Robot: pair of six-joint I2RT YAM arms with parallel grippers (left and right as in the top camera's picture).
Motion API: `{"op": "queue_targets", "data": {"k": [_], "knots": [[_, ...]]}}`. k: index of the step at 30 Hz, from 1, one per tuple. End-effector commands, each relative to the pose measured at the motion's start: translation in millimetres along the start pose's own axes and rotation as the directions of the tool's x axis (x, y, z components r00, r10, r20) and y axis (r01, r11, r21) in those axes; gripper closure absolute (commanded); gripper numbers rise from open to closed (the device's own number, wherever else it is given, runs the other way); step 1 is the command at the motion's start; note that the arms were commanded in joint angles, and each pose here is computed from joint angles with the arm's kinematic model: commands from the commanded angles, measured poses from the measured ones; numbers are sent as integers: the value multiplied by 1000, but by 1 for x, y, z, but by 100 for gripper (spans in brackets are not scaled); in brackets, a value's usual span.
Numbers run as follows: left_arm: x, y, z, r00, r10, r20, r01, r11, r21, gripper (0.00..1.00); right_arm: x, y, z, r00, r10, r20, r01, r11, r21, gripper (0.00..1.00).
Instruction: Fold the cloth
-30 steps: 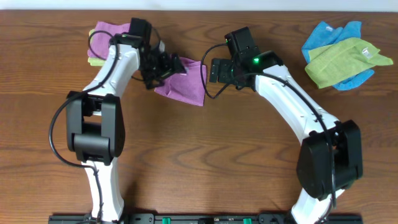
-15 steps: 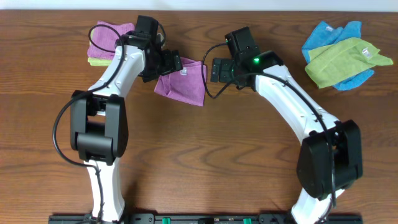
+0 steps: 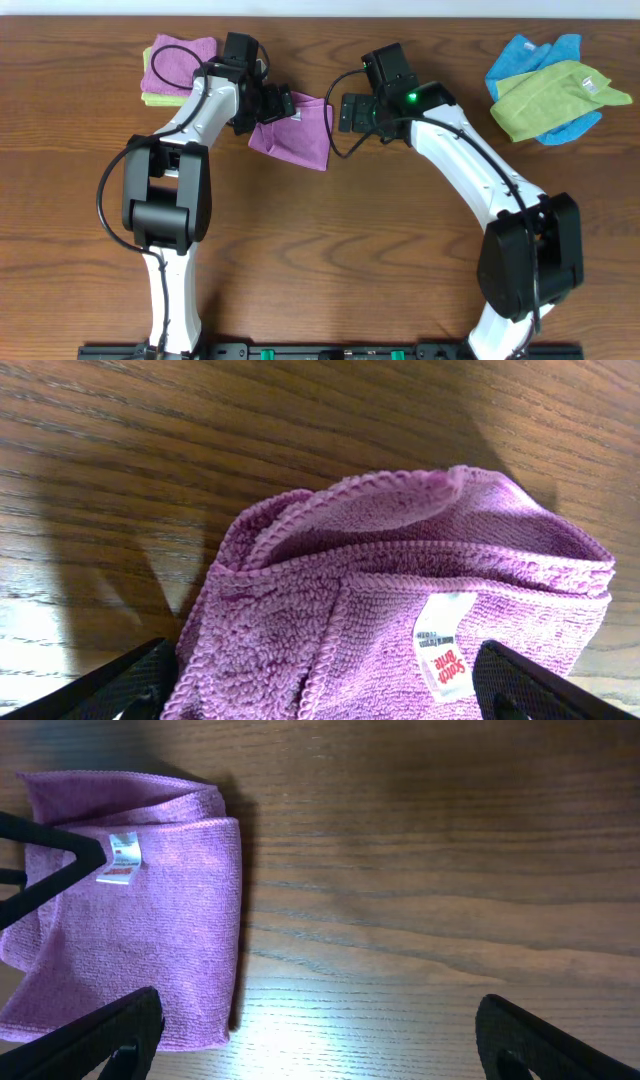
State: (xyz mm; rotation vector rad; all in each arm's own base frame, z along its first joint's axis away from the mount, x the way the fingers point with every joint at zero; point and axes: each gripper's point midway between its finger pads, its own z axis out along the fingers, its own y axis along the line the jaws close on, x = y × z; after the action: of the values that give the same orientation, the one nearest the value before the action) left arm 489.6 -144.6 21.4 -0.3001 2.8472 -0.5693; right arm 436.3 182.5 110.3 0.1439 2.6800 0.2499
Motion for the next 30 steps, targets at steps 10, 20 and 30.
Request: {"op": "queue_targets", "data": {"k": [10,20,30], "knots": [[34,-18,7,992,-9,-128,15,999,43,6,23,23,0,988,-134,-81,124,986,-115,1],[72,-38,12,973,66,-221,-64,998,17,28,22,-28,6,992,32,-122,-31,999,8,1],[69,-28,14,975,105,-194,-117,992,-55,22,4,-68,3,982,128,-139,-134,991,-28,1]]}}
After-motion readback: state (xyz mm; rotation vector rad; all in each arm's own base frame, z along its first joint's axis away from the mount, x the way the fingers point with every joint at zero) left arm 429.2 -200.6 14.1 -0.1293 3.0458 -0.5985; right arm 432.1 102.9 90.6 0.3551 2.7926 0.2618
